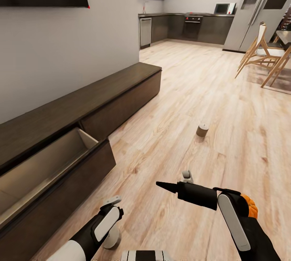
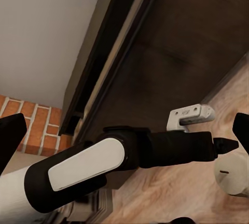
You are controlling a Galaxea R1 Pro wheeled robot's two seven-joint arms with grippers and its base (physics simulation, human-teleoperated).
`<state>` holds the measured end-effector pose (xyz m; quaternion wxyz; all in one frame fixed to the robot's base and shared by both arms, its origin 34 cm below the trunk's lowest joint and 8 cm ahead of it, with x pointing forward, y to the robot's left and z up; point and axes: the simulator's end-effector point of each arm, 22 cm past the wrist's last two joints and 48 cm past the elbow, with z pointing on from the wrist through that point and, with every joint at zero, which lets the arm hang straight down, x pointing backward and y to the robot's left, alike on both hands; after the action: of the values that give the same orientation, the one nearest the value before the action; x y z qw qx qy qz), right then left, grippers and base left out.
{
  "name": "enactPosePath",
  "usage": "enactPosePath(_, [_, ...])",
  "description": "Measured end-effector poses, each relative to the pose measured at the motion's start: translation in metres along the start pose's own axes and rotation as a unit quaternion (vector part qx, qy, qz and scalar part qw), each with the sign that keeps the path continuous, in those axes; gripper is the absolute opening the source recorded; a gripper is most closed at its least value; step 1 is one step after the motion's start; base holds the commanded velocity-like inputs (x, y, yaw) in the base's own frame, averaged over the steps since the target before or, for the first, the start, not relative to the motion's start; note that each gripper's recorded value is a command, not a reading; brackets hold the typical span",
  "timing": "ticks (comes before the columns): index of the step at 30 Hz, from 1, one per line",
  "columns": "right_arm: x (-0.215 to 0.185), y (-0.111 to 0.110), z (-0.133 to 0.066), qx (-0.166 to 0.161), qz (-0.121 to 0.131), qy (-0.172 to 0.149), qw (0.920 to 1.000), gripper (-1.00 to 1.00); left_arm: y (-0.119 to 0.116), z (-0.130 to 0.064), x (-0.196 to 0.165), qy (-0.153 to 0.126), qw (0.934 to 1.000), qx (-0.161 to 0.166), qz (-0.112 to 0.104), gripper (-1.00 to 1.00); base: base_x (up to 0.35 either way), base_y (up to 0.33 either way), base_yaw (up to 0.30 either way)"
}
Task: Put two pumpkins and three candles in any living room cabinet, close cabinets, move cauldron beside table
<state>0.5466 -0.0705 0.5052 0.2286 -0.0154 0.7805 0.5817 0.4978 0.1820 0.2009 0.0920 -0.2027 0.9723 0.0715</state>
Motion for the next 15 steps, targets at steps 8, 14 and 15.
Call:
enactPosePath(8, [0.005,-0.011,0.003,-0.003,0.018,0.002,0.9998,1.0,0.005,0.013,0.01,0.013,0.9999,-0.008,0.002,1.0,0.0,0.0,0.0])
enactPosePath(14, [0.007,-0.018,0.006,-0.011,0.035,0.001,0.9993,1.0,0.008,0.022,0.019,0.023,0.9996,-0.013,0.004,1.0,0.0,0.0,0.0])
enactPosePath(15, [0.008,-0.019,0.006,-0.011,0.037,0.001,0.9993,1.0,0.008,0.024,0.021,0.025,0.9996,-0.014,0.004,1.0,0.0,0.0,0.0])
